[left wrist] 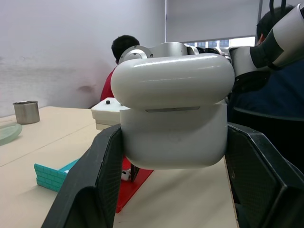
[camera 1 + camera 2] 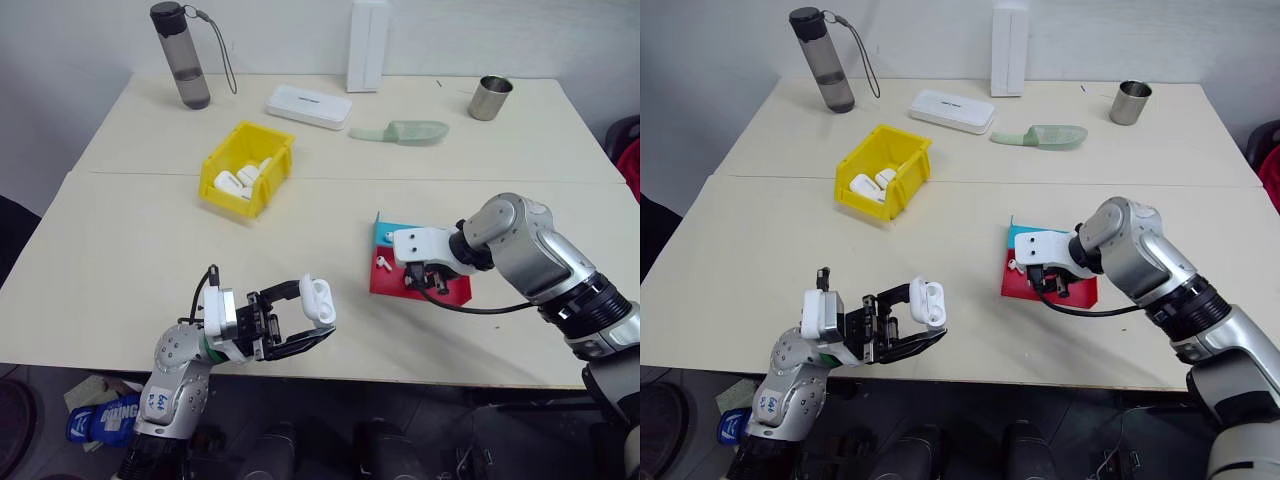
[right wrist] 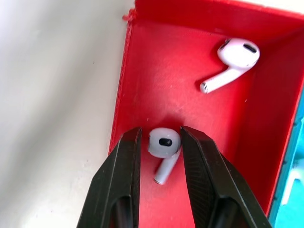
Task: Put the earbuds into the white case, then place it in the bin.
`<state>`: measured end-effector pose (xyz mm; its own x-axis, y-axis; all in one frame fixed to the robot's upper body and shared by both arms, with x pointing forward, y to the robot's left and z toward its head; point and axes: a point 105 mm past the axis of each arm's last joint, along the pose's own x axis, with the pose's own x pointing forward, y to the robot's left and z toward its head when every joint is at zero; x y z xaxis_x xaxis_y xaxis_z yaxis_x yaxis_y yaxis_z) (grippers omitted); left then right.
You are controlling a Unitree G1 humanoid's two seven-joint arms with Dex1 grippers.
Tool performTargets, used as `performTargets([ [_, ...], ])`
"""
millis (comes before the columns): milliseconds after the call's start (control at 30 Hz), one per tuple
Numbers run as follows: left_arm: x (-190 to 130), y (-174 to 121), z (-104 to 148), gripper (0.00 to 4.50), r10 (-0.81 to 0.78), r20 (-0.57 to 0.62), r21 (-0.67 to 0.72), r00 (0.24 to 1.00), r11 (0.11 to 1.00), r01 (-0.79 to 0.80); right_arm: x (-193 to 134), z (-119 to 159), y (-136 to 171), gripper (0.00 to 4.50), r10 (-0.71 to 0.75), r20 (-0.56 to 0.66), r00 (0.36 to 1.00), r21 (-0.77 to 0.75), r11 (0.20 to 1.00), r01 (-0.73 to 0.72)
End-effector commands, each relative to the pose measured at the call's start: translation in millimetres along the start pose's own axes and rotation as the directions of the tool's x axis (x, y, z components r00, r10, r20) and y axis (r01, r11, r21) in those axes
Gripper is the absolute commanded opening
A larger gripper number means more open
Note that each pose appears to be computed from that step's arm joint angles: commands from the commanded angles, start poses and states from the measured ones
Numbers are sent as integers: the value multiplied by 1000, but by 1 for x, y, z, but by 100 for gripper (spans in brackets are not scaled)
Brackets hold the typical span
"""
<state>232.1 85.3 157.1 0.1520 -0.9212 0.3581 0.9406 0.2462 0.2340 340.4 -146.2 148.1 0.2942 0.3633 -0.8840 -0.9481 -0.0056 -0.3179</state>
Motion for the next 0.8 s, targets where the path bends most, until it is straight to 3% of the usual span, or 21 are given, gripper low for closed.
performTargets([
  [33,3,-3,12,276,-15,32,35,999,999,14,-6,-5,-3,126,-24,-3,1000,7,1000,24],
  [733,3,-4,10,276,-16,24,37,1000,999,15,1,0,0,126,-1,43,999,58,998,-2],
  [800,3,-3,10,276,-16,22,38,1000,999,16,2,2,1,89,3,51,999,64,998,-6],
])
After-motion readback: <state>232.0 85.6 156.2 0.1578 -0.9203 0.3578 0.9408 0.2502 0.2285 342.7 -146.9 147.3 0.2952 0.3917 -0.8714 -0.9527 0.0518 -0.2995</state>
